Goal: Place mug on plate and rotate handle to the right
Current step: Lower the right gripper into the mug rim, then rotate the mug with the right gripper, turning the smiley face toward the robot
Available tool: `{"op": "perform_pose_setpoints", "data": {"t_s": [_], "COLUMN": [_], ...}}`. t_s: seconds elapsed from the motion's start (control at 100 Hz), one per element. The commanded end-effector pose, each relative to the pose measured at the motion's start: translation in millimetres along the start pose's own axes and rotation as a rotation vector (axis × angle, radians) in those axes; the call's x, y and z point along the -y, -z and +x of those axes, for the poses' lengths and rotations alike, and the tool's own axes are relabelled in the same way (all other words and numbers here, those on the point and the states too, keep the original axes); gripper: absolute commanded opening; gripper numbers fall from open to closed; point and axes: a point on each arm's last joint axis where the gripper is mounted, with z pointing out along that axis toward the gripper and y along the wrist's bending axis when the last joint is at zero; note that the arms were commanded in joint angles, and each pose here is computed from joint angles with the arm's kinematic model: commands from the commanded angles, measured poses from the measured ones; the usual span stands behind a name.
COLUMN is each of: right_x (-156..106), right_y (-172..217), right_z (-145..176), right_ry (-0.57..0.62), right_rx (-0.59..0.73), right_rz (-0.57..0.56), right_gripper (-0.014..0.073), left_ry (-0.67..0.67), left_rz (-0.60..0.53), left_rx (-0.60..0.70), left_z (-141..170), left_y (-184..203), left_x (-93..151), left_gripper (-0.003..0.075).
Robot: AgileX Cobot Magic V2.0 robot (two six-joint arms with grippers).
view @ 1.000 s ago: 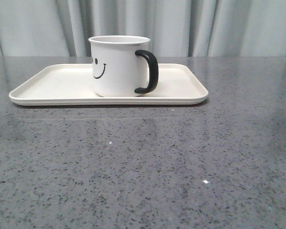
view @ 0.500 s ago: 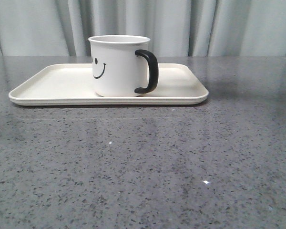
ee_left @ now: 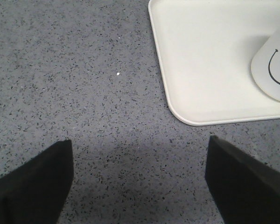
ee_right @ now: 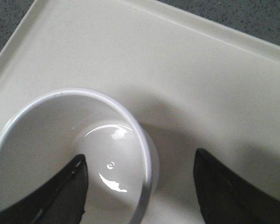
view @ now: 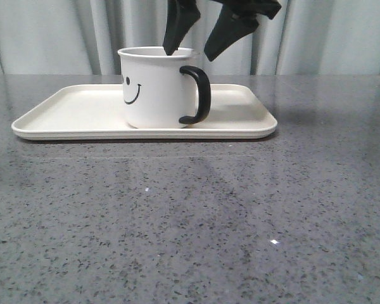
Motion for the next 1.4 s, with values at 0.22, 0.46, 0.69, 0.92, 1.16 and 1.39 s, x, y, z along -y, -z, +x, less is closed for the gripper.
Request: {"op": "perform_pose_setpoints", "data": {"t_s": [0.22, 0.46, 0.69, 0.92, 1.16, 1.39], "right_x": [-11.5, -11.9, -21.5, -30.5, -29.4, -28.0], "right_y": [14.9, 16.8, 41.4, 63.2, 48.9, 29.5], "right_z": [-12.9, -17.0, -30.7, -45.0, -54.0, -57.0], "right_ry": [0.006, 0.008, 0.211, 0.493, 0.627, 0.672], "right_rx": [0.091, 0.125, 0.112, 0.063, -0.039, -0.066], "right_rz": [-0.027, -0.026, -0.04, -0.063, -0.1, -0.135], "right_gripper": [0.0312, -0.0063, -0.0057, -0.006, -0.006, -0.006], "left_ry": [0.005, 0.005, 0.005, 0.005, 0.005, 0.005], "left_rz": [0.012, 0.012, 0.012, 0.012, 0.012, 0.012], "left_rx": [0.101, 0.101, 0.101, 0.101, 0.101, 0.101], "left_z": [-13.5, -13.5, -13.5, -13.5, -13.5, -13.5], "left_y": [6.8, 6.8, 6.8, 6.8, 6.8, 6.8], "left_x": [2.0, 2.0, 2.0, 2.0, 2.0, 2.0], "left_gripper": [0.0565, 0.0565, 0.0565, 0.0565, 0.0565, 0.0565]}}
